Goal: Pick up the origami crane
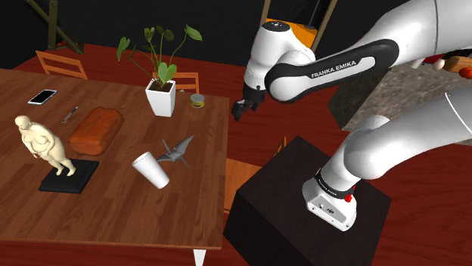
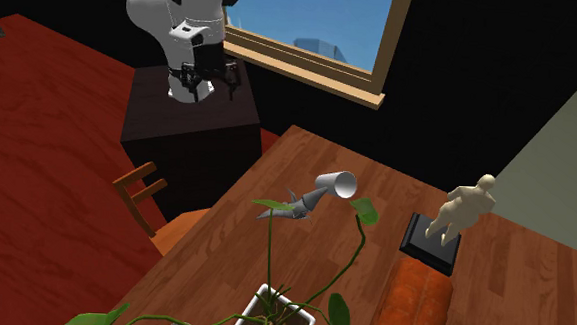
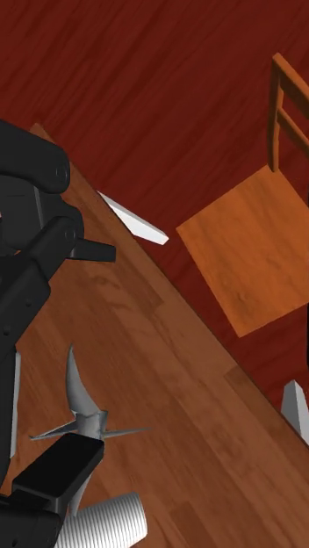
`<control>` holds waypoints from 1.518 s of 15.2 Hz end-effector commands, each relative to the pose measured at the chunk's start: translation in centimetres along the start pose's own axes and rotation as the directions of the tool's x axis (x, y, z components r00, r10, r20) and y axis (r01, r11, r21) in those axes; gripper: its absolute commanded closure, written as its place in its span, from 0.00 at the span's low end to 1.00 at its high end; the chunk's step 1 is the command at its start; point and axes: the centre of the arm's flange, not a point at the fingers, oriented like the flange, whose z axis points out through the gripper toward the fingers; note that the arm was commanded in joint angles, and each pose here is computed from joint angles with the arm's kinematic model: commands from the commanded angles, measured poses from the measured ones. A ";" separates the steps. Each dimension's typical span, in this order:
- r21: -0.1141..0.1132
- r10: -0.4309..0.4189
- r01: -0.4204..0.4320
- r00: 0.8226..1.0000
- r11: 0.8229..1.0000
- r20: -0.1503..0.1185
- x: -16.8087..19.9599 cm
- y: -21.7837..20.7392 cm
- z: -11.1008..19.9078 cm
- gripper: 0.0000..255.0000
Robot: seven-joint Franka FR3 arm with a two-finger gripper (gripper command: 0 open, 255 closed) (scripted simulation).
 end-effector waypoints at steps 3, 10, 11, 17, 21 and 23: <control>0.005 -0.023 0.023 0.999 1.000 -0.037 1.2 -3.0 3.9 0.00; 0.008 -0.064 0.065 0.993 0.998 -0.097 3.1 -8.4 10.7 0.00; 0.008 -0.069 0.071 0.992 0.997 -0.105 3.4 -9.2 11.7 0.00; 0.008 -0.104 0.106 0.982 0.994 -0.156 5.2 -14.0 17.4 0.00; 0.007 -0.126 0.130 0.974 0.992 -0.190 6.4 -17.3 21.2 0.00; 0.006 -0.137 0.141 0.969 0.990 -0.206 7.1 -18.9 23.0 0.00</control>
